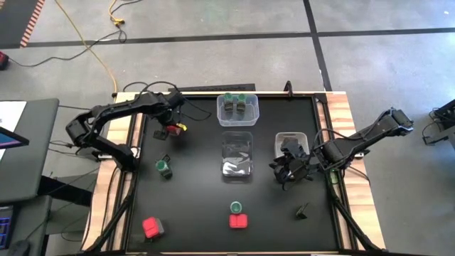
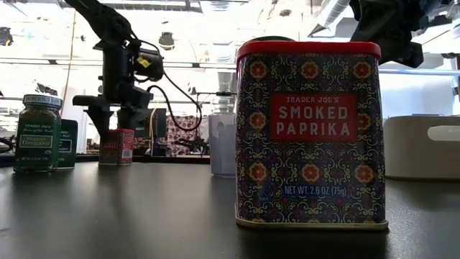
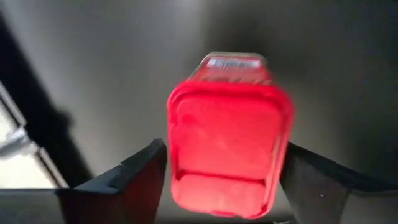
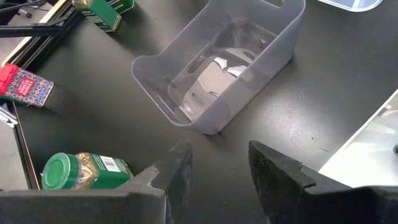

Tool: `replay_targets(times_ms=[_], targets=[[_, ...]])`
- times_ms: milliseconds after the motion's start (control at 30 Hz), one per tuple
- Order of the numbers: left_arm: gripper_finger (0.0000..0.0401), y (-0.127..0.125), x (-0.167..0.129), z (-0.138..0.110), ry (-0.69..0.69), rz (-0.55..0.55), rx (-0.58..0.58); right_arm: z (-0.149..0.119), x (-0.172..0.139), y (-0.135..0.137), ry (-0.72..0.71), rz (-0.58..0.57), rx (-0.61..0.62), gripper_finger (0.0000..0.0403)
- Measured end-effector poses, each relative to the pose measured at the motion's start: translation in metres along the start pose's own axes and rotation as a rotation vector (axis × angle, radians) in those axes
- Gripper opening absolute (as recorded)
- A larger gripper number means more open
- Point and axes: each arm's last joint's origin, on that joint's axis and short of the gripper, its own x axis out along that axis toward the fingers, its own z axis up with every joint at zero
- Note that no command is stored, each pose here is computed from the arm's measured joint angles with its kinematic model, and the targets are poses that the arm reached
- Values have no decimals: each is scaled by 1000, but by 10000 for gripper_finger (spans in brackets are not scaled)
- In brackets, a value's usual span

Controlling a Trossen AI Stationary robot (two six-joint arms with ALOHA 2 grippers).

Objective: Sort spices by type
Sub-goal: Put the red seasoning can into the black transparent bin

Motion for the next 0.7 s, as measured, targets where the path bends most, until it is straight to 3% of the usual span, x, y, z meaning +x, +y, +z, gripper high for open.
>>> replay_targets(times_ms=[233, 333, 533, 700], targets=[[214, -5, -4, 7, 34, 19, -70, 0, 0, 0, 0, 0, -5, 185], [211, -8, -17, 18, 25, 31, -140, 0, 0, 0, 0, 0, -8, 185], [211, -14, -64, 48, -60, 69, -297, 0, 0, 0, -1, 0, -7, 185], [213, -23, -115, 76, -254, 75, -429, 0, 0, 0, -1, 0, -8, 185]])
